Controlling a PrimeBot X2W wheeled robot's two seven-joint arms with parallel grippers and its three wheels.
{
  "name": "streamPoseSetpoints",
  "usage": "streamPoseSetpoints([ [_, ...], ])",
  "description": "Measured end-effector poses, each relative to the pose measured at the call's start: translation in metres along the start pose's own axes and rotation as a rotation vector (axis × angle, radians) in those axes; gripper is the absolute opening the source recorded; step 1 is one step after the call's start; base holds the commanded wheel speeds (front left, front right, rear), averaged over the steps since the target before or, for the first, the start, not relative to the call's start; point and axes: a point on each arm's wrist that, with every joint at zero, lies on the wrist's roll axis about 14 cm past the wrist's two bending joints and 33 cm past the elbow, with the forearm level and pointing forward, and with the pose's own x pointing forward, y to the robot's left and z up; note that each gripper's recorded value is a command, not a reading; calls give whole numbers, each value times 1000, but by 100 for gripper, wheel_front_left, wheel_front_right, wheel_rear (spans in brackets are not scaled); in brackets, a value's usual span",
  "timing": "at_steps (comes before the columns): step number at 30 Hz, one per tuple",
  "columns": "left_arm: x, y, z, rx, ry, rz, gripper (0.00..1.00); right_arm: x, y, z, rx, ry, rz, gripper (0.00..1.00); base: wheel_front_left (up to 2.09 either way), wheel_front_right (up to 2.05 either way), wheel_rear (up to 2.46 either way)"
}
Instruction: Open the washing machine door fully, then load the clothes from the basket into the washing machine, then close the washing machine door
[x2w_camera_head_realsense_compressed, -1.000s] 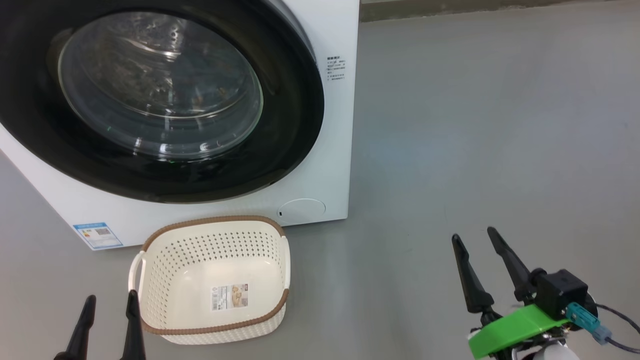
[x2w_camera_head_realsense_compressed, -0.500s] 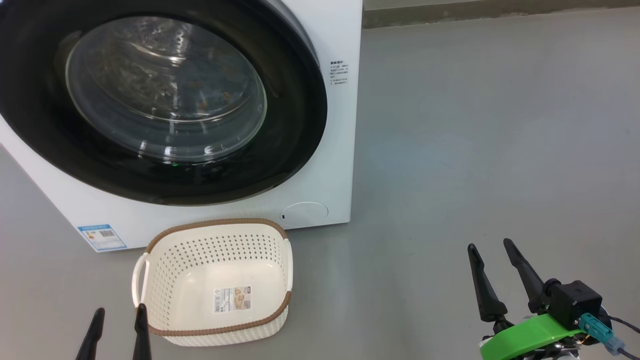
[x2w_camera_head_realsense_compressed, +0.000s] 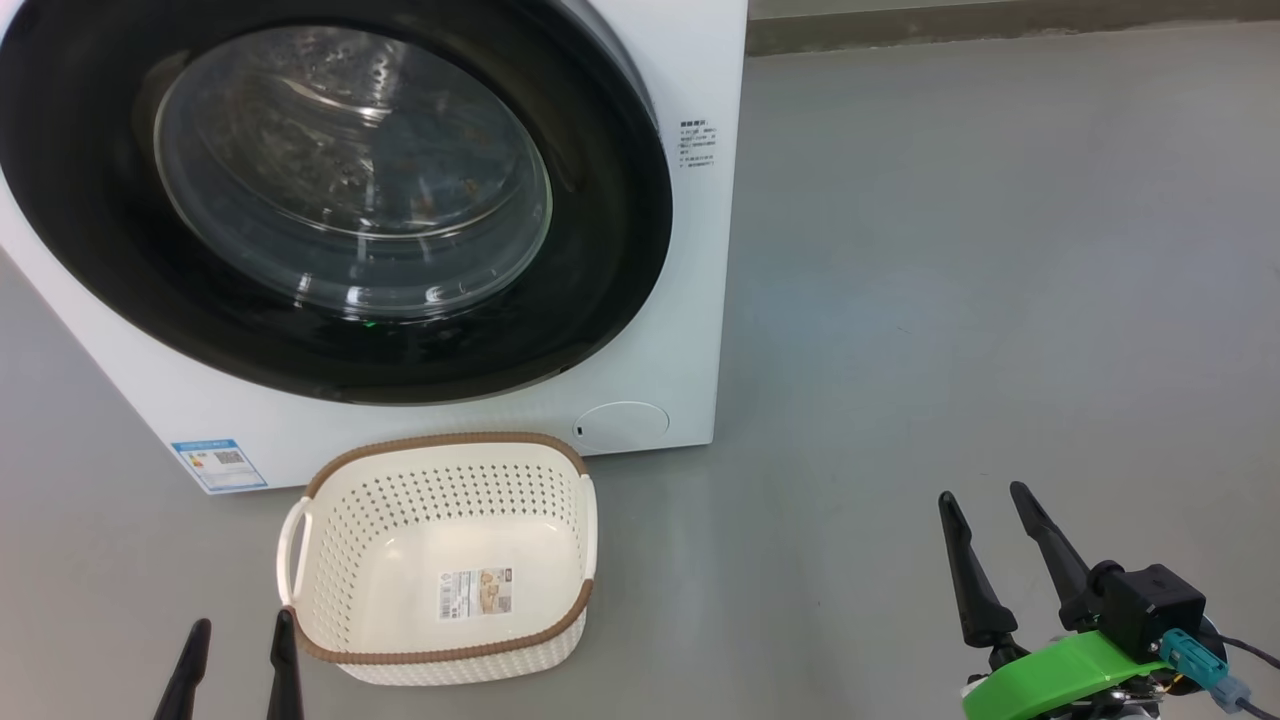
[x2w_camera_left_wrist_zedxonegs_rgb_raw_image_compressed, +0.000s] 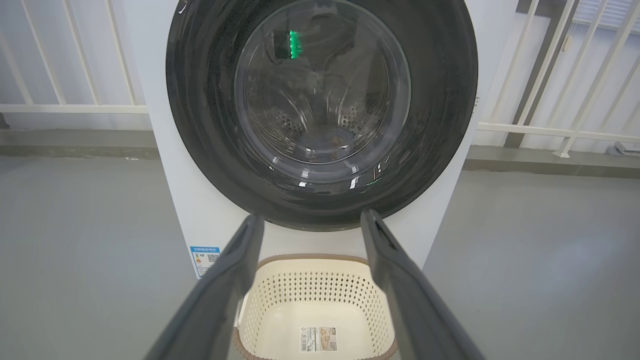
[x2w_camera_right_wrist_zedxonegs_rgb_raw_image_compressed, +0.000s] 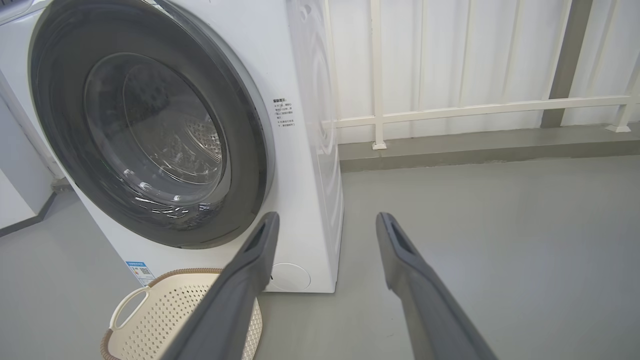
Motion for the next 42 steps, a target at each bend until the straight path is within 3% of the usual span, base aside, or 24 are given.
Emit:
streamPoseSetpoints([
  [22,-1,-1,-1,-4,3,-4,100,0,0,-1,1,2,-1,100,0,0,0],
  [23,-2,-2,-2,-5,7,-6,0,0,0,-2,1,6,-1,0,0,0,0],
  [29,-7,-8,-25,-44,77,1,0,-13,-3,-32,13,104,-15,0,0,0,0],
  [42,-8,-3,-30,-181,103,41,0,-16,-9,-37,146,126,-62,0,0,0,0],
])
